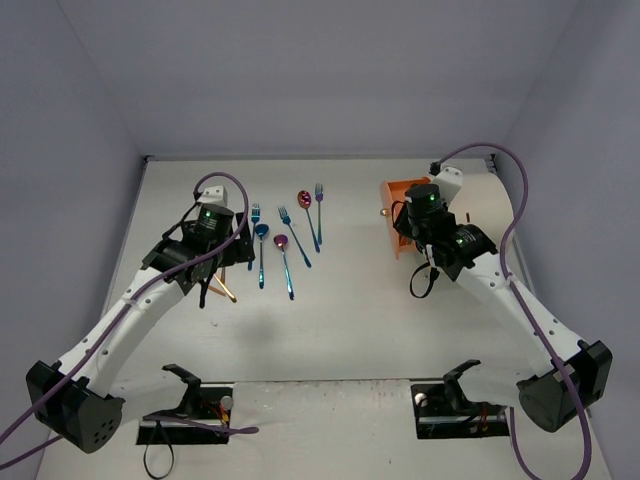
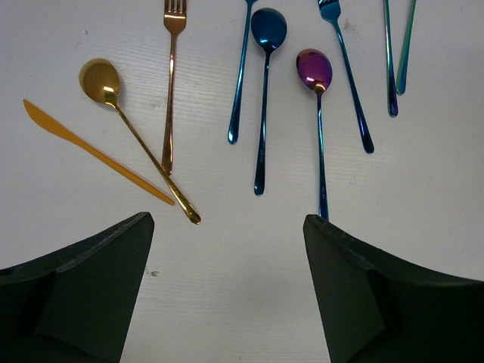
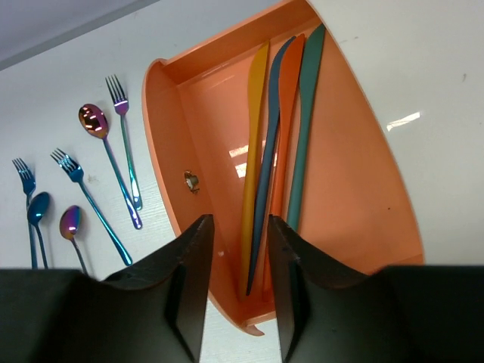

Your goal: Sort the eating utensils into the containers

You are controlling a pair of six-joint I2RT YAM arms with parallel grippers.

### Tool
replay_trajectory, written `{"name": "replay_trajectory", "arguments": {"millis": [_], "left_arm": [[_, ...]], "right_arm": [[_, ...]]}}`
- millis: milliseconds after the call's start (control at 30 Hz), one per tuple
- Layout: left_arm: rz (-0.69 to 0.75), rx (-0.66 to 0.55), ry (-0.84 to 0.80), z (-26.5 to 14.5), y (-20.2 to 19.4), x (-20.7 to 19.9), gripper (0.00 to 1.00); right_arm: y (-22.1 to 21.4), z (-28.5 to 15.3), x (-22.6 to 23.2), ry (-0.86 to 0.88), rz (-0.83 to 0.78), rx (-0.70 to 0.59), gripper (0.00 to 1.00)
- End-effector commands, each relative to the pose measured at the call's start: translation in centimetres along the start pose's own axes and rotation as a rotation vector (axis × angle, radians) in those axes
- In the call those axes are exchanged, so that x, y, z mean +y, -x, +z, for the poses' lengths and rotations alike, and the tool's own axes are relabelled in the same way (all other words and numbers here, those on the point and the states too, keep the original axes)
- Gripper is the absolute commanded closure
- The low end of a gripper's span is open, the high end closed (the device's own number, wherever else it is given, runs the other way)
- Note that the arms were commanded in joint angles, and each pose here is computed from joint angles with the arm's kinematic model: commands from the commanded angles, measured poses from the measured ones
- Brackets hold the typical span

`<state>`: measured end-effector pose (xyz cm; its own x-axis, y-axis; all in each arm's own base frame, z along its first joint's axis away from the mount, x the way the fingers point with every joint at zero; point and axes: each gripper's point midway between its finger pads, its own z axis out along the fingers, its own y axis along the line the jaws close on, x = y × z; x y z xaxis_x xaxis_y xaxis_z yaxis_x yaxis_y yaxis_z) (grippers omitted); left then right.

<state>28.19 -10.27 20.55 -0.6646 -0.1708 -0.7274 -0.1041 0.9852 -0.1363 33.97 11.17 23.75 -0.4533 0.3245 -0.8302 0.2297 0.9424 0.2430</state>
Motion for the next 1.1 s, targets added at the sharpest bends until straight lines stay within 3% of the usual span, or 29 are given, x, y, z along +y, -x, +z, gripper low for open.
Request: {"name": "replay_trajectory", "arguments": {"millis": [0,300,567,700,1067], "left_arm": [[0.002,-0.038,-0.016,0.0,1.6,-0.6,0.22],[0.005,-0.051,-0.012,-0.2,2.3,-0.3,0.22],[-0.007,-0.050,0.002,-0.2,2.4,0.9,0.22],[-0.010,-0.057,0.017,-0.4,2.4,1.7,0.22],[-0.019,-0.046,0.068,-0.4,1.9,4.3,0.22]], "right_arm": [[3.1,-0.8,0.2,0.003,0.019,-0.091,0.66],[6.5,-2.0,3.2,0.113,-0.155,-0.129,0.61],[4.7,-0.9,7.0,0.159,-0.331,-0.091,0.50],[3.8,-1.0,9.1,0.200,-0.423,-0.084,0.49],[3.1,-0.5,10.9,0.222,-0.457,-0.073,0.50]]}}
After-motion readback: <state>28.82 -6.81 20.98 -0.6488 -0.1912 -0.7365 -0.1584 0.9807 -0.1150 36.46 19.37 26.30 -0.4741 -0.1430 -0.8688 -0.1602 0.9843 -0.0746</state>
